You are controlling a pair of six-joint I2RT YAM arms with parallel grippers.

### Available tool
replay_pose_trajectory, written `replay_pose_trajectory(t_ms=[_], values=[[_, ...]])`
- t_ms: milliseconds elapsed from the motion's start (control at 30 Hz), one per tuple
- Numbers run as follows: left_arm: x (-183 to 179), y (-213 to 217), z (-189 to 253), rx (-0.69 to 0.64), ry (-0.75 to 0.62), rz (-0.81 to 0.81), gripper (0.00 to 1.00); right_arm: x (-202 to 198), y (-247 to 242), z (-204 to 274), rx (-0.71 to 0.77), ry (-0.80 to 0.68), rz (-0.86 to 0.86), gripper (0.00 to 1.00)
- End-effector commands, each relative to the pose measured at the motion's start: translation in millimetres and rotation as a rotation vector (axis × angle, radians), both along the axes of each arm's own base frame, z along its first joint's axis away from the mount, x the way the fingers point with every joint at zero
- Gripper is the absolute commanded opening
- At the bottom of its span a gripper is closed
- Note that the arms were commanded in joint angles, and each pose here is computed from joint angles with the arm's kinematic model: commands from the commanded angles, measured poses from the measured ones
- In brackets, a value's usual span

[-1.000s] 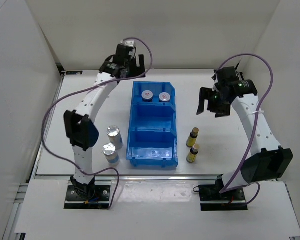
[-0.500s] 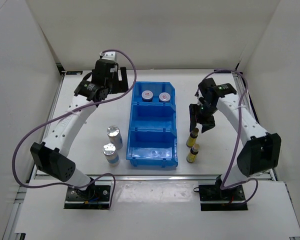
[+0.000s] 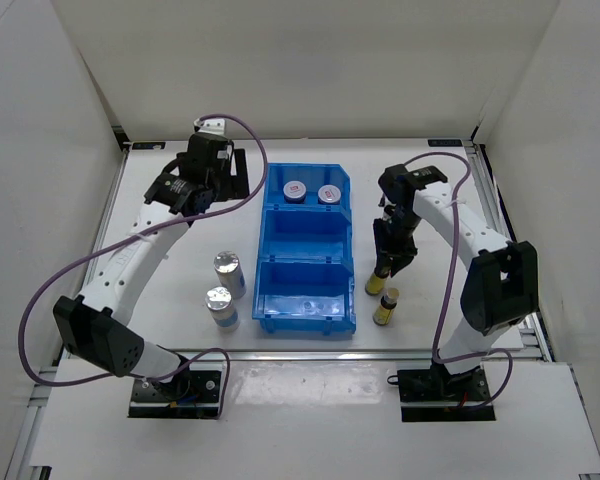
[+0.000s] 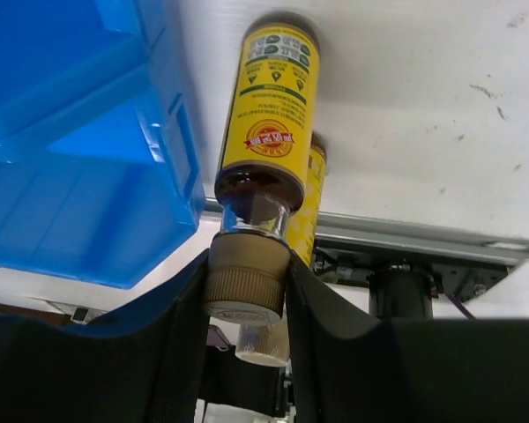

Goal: Organize the condiment bottles

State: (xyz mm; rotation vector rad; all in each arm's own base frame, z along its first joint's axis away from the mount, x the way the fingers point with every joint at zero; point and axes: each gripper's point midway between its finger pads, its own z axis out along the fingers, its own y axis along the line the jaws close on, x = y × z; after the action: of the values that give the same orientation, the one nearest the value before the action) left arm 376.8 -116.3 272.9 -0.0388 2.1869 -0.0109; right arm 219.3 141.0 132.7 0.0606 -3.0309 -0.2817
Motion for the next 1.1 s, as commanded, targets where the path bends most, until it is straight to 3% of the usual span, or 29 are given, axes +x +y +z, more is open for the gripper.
replay_pose_trajectory(t_ms=[0, 167, 333, 533, 800, 1067], values=[[-6.6, 8.8, 14.5, -0.002, -0.05, 0.026, 1.0, -3.8, -4.8, 8.6, -0.055, 0.014, -0.016, 0.23], [-9.3, 11.7, 21.4, -0.005, -0.069, 0.034, 1.0, 3.8, -18.0, 27.7, -0.132, -0.036, -0.027, 0.01], [-16.3, 14.9, 9.5, 0.006, -0.046, 0.034, 1.0, 46.2, -3.1, 95.0, -0.039, -0.282, -0.031, 0.0], [-27.7, 19.7, -0.1, 0.006, -0.031, 0.039, 1.0, 68.8, 38.8, 128.2, 0.078, -0.346, 0.043, 0.0], [-34.0, 25.5, -3.5, 0.01, -0.031, 0.058, 1.0, 66.9, 93.6, 85.3, 0.074, -0.222, 0.192, 0.0], [-40.0, 31.5, -5.7, 0.021, -0.035, 0.073, 1.0, 74.1, 95.4, 36.7, -0.078, -0.16, 0.261, 0.0]])
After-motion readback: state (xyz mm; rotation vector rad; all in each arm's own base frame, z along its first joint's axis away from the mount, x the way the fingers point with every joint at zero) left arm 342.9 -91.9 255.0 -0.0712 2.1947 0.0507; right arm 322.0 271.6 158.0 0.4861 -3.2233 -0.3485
